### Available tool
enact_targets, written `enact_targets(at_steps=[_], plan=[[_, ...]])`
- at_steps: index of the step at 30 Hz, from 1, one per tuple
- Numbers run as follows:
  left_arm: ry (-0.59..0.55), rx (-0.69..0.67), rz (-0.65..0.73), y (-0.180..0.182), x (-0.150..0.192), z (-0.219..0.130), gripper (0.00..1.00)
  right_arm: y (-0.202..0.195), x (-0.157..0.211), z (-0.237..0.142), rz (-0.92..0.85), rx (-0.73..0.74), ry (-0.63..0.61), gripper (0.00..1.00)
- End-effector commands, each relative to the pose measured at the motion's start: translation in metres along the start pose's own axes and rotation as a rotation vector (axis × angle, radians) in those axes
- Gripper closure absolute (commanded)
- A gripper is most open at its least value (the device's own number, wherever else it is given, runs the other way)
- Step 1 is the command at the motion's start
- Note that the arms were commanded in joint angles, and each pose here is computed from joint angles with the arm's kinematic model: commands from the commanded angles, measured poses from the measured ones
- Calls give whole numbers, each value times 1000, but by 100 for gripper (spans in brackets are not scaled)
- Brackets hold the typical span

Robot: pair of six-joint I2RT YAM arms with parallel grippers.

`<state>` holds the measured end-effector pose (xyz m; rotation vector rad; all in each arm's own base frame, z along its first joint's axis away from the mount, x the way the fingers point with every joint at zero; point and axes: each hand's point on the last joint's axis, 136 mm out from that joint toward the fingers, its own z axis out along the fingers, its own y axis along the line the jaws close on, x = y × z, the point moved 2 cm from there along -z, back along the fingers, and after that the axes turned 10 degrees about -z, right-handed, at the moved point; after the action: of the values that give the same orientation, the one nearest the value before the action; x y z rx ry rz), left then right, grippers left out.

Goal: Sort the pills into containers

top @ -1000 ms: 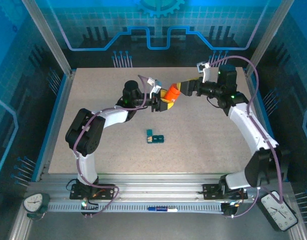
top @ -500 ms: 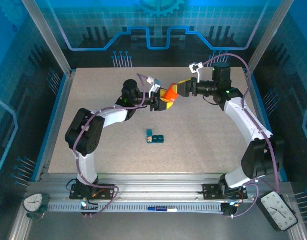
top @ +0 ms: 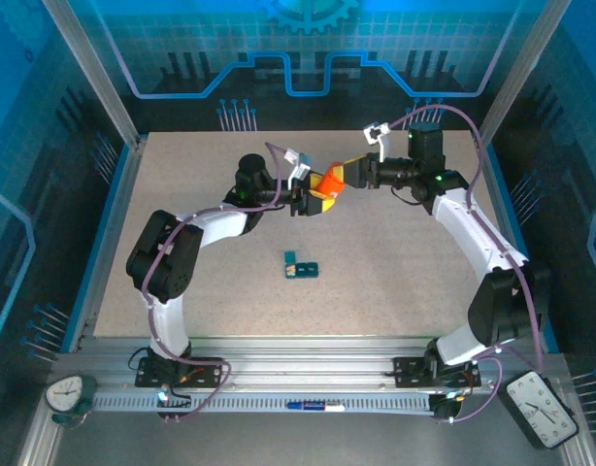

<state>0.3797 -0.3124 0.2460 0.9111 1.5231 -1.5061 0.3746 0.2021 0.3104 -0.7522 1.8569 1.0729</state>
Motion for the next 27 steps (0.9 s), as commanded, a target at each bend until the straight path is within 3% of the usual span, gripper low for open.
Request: enact_targets(at_steps=[1,12,15,23,27], plan=[[-35,30,81,-13,-24,1,100,14,16,11,41,-5,57,67],[-43,14,86,-10,-24,0,100,13,61,35,355,401,-8,69],[-42,12,86,-9,-24,0,100,15,70,43,421,429,-31,69],[-36,13,86,-10,-22,0,100,15,63,43,401,455,-27,66],[-33,13,83,-8,-19,0,100,14,44,31,350,417,-36,56]])
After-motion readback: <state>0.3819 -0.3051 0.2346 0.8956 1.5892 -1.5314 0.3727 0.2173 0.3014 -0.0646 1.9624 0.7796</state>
